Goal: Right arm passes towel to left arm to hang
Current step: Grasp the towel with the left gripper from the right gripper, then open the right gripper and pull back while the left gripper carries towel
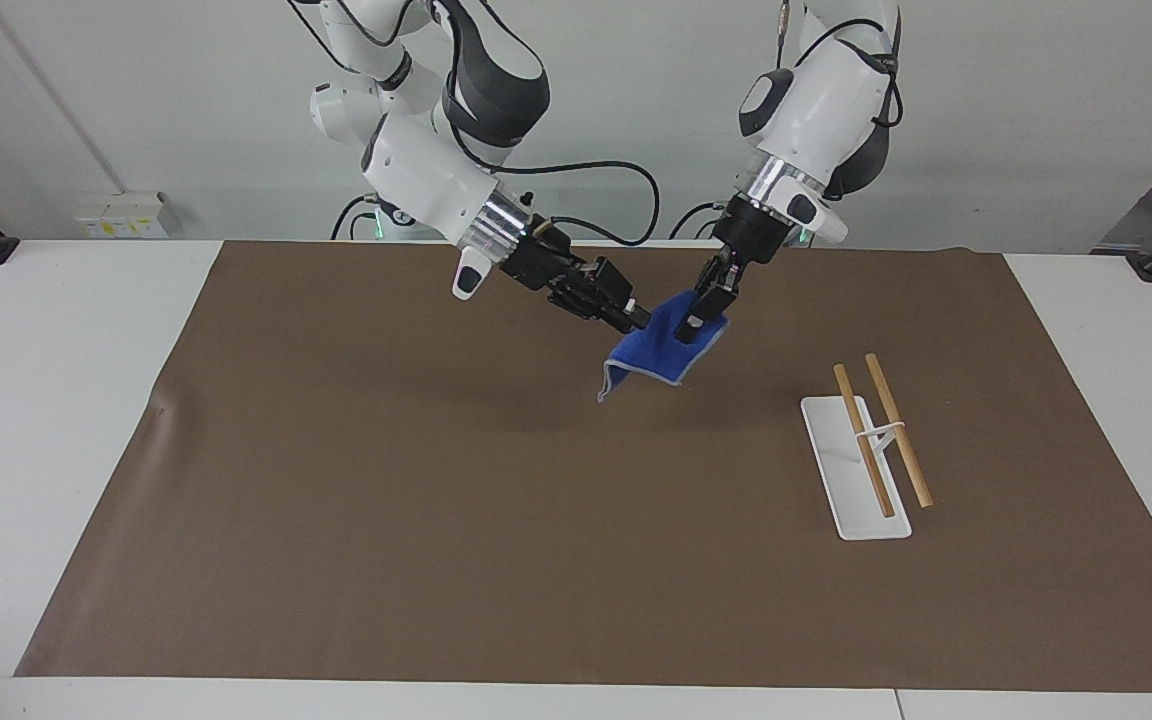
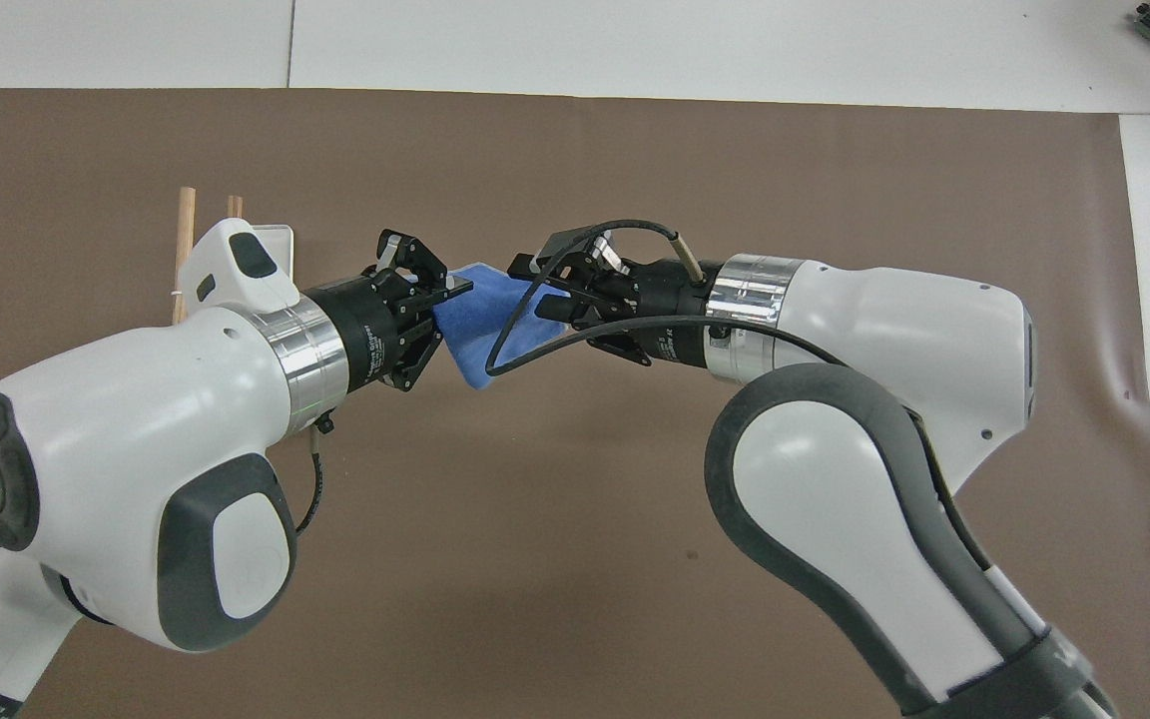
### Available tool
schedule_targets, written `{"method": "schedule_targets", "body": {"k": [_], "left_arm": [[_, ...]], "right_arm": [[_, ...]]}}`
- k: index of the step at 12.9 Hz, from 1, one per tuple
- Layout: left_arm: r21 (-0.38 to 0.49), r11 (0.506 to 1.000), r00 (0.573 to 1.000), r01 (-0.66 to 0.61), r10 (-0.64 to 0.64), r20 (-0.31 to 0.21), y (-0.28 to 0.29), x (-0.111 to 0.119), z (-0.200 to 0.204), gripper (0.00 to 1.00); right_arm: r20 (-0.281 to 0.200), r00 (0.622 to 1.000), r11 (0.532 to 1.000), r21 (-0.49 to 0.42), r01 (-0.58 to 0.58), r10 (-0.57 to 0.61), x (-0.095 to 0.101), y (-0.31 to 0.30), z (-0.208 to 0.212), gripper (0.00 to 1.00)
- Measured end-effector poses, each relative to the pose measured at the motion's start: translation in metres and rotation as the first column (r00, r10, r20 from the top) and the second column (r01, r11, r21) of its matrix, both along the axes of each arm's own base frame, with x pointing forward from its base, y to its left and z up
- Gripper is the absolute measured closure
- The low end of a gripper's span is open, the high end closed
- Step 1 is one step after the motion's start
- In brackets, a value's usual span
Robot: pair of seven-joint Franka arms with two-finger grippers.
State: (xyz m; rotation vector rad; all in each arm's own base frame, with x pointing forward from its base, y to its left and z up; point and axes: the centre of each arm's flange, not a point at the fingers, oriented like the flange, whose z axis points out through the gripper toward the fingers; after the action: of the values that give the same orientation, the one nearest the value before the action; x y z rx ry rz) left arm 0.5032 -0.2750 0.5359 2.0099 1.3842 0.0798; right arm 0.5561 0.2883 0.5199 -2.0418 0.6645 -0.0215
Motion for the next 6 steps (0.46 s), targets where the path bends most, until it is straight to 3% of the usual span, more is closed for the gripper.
{"method": "schedule_targets", "body": {"k": [3, 4, 6], "left_arm": [[0.042, 0.998, 0.999, 0.052, -0.051, -0.018, 0.005, 0.008, -0.031, 0.98], [0.054, 0.997, 0.998, 0.055, -0.054, -0.021, 0.013, 0.013, -0.039, 0.98], [0.086, 0.996, 0.999, 0.037, -0.036, -0.010, 0.052, 0.028, -0.050, 0.98]], "right_arm": [[0.025, 1.000, 0.999, -0.033, 0.006, -0.005, -0.002, -0.013, 0.007, 0.06], [0.044, 0.999, 0.998, -0.065, 0.010, -0.008, -0.002, -0.024, 0.009, 0.00], [0.078, 0.997, 0.990, -0.141, 0.025, -0.014, -0.003, -0.051, 0.013, 0.00]]}}
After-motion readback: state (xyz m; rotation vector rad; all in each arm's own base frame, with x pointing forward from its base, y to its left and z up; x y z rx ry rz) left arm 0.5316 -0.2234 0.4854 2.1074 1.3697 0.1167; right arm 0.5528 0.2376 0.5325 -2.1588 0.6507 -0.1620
